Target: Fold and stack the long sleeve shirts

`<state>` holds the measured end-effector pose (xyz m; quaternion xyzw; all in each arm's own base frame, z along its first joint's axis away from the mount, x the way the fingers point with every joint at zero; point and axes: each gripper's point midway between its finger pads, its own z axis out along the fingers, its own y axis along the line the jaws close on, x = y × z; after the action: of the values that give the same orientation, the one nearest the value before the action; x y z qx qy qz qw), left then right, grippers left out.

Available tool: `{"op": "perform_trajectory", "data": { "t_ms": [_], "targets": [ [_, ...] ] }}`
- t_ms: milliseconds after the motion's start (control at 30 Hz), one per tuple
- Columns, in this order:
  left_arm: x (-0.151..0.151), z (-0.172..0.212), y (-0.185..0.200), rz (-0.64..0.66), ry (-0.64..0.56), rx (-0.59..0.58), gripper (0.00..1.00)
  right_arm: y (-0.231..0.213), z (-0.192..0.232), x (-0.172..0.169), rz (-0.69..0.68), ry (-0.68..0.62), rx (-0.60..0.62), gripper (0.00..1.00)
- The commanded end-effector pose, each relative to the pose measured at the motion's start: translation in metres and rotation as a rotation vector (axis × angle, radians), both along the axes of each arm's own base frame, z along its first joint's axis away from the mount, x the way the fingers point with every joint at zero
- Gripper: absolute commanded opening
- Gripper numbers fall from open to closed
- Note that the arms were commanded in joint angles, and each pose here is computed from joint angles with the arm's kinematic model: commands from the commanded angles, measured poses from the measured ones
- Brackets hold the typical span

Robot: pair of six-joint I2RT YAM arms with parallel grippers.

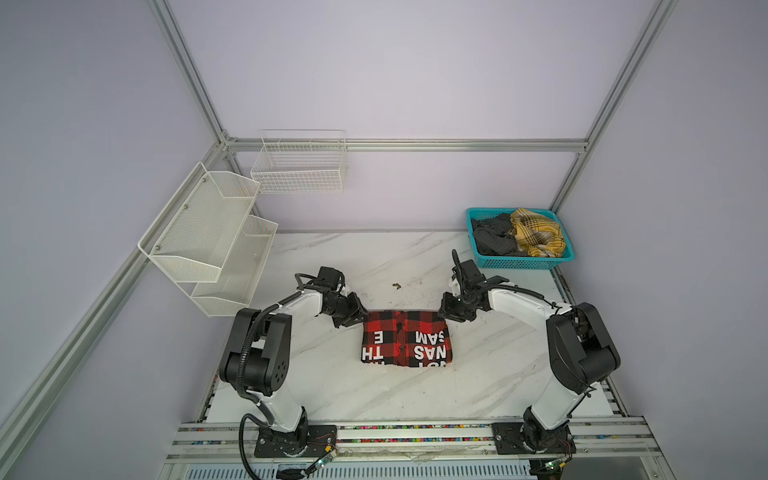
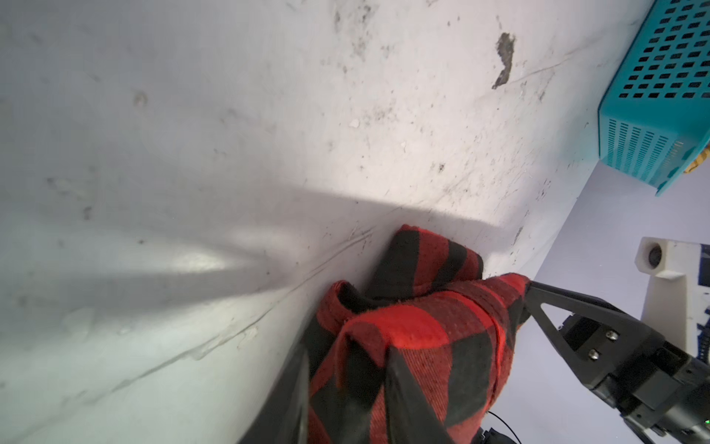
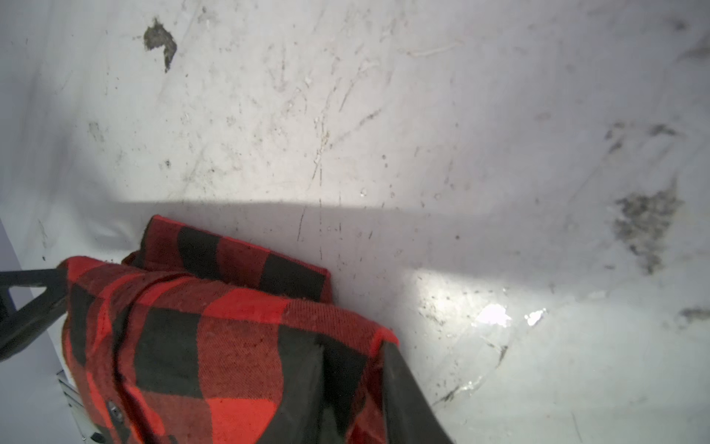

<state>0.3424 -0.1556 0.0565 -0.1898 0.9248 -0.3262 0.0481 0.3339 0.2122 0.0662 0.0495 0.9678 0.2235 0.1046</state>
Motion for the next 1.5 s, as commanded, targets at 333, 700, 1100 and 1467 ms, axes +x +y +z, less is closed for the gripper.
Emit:
{"op": "perform_trajectory", "data": {
  "t_ms": [333, 700, 1100, 1467],
  "targets": [
    [0.059, 0.006, -0.001, -0.003, -0.090, 0.060, 0.00, -0.001, -0.026, 0.044, -0.089, -0.006, 0.021, 0.00],
    [0.072, 0.080, 0.022, 0.039, -0.242, 0.200, 0.54, -0.005, 0.030, 0.071, -0.057, -0.139, -0.066, 0.41],
    [0.004, 0.098, -0.075, -0.148, -0.199, 0.059, 0.38, 0.030, 0.057, -0.030, 0.009, -0.115, -0.027, 0.11],
    [0.001, 0.003, -0.080, -0.199, -0.062, 0.132, 0.29, 0.022, -0.012, -0.049, 0.035, -0.010, -0.064, 0.05]
  ]
}}
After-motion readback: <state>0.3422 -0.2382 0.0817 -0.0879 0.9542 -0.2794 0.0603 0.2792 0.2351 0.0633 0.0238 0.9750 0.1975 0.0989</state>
